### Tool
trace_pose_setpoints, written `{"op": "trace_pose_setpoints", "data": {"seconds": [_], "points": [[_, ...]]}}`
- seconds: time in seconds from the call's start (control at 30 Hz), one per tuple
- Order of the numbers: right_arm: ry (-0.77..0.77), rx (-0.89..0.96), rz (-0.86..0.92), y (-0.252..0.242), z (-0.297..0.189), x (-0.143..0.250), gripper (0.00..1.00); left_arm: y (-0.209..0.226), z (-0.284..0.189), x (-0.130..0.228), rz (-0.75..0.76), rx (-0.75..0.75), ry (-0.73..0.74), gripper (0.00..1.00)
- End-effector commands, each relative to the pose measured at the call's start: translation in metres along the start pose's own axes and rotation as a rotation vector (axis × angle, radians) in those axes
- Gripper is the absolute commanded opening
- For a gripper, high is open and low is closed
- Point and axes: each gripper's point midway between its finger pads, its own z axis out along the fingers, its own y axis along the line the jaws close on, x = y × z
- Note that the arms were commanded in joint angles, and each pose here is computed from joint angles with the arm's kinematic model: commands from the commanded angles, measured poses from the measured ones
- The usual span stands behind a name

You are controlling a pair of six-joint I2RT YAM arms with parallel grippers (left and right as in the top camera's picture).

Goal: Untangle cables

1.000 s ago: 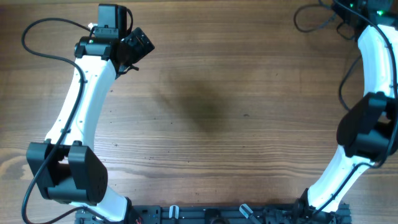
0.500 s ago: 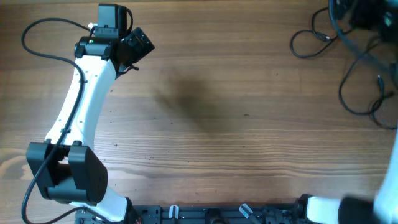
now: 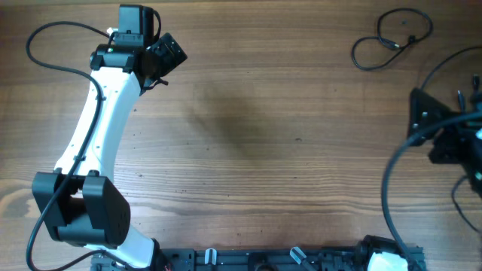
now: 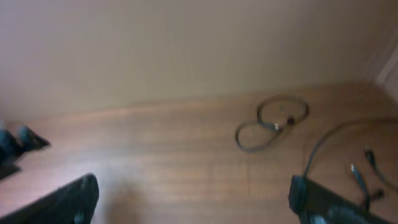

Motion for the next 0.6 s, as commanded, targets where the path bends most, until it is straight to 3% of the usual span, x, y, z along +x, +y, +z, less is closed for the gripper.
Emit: {"op": "trace_pose_setpoints", "data": {"seconds": [0.0,0.17,0.33,0.47,0.57], "points": [[-0.13,-0.011,-0.058,-0.003,0.027,0.047,1.0,0.0,0.0,-0.002,-0.01,-0.002,-0.007,1.0],[-0.357,-0.059,-0.104,-0.005,0.064,0.141,1.0,0.0,0.0,-0.002,-0.01,-0.002,-0.007,1.0],[-0.389,-0.087,-0.111,-0.009,0.082,0.212,1.0,0.0,0.0,-0.002,-0.01,-0.002,-0.007,1.0],[-0.301,-0.081,-0.09,-0.014,0.096,0.248,1.0,0.0,0.0,-0.002,-0.01,-0.002,-0.007,1.0],[-0.31,-0.085,-0.077,-0.014,0.095,0.246,1.0,0.0,0.0,-0.002,-0.01,-0.002,-0.007,1.0]]}}
